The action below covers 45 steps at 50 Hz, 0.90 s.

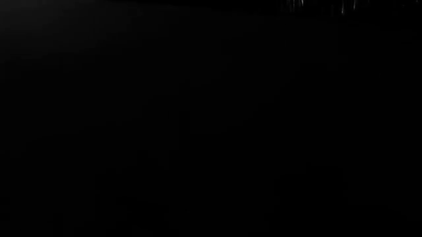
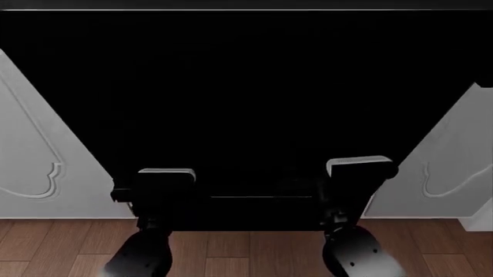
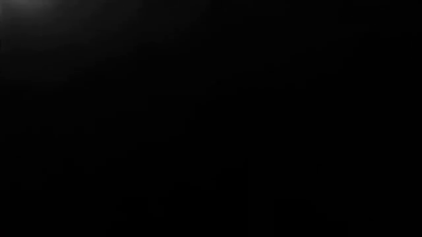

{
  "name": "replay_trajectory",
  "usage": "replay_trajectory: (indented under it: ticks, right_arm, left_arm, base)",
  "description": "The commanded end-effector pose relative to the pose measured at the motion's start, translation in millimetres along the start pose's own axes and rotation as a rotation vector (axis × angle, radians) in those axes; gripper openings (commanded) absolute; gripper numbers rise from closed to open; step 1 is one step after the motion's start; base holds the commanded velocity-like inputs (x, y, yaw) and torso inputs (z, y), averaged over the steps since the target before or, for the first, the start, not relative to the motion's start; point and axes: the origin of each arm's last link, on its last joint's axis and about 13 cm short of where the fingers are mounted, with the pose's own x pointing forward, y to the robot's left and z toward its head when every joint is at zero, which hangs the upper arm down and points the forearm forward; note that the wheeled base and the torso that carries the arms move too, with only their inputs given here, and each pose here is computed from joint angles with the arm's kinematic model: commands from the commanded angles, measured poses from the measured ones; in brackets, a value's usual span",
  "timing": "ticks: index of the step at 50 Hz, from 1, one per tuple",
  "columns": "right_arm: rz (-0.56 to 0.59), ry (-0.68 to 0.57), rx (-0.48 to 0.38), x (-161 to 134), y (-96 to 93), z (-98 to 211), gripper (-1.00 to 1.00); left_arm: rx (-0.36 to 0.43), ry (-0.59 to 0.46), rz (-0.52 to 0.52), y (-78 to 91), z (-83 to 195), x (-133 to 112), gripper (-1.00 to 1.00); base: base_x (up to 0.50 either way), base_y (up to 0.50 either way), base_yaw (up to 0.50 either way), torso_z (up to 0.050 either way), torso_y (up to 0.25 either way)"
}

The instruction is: Close the dishwasher door

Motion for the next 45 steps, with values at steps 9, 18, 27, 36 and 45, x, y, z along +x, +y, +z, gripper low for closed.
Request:
replay_trajectory:
  ticks: [9, 18, 27, 36, 45]
  right_arm:
    - [-0.022, -0.069, -0.026, 13.7, -4.2, 15.8, 1.0]
    - [-0.032, -0.069, -0.023, 18.1, -4.9, 15.8, 1.0]
    - [-0.041, -0.077, -0.037, 21.5, -6.2, 17.6, 1.0]
    - [-0.042, -0.084, -0.039, 24.1, -6.1, 21.8, 1.0]
    - [-0.041, -0.084, -0.043, 26.7, -6.1, 23.1, 1.0]
  left_arm:
    - [0.012, -0.075, -0.001, 0.0, 16.9, 14.2, 1.0]
    - [0.02, -0.08, -0.002, 0.3, 16.6, 17.6, 1.0]
    - [0.017, -0.083, 0.004, 1.2, 20.1, 22.2, 1.0]
    - [0.02, -0.09, 0.006, 1.0, 24.1, 24.9, 1.0]
    - [0.022, -0.091, 0.012, 2.1, 25.1, 30.2, 1.0]
  base:
    - [0.0, 0.0, 0.0, 0.0, 0.003]
    - [0.0, 0.0, 0.0, 0.0, 0.002]
    - [0.0, 0.0, 0.0, 0.0, 0.002]
    - [0.0, 0.0, 0.0, 0.0, 0.002]
    - [0.0, 0.0, 0.0, 0.0, 0.002]
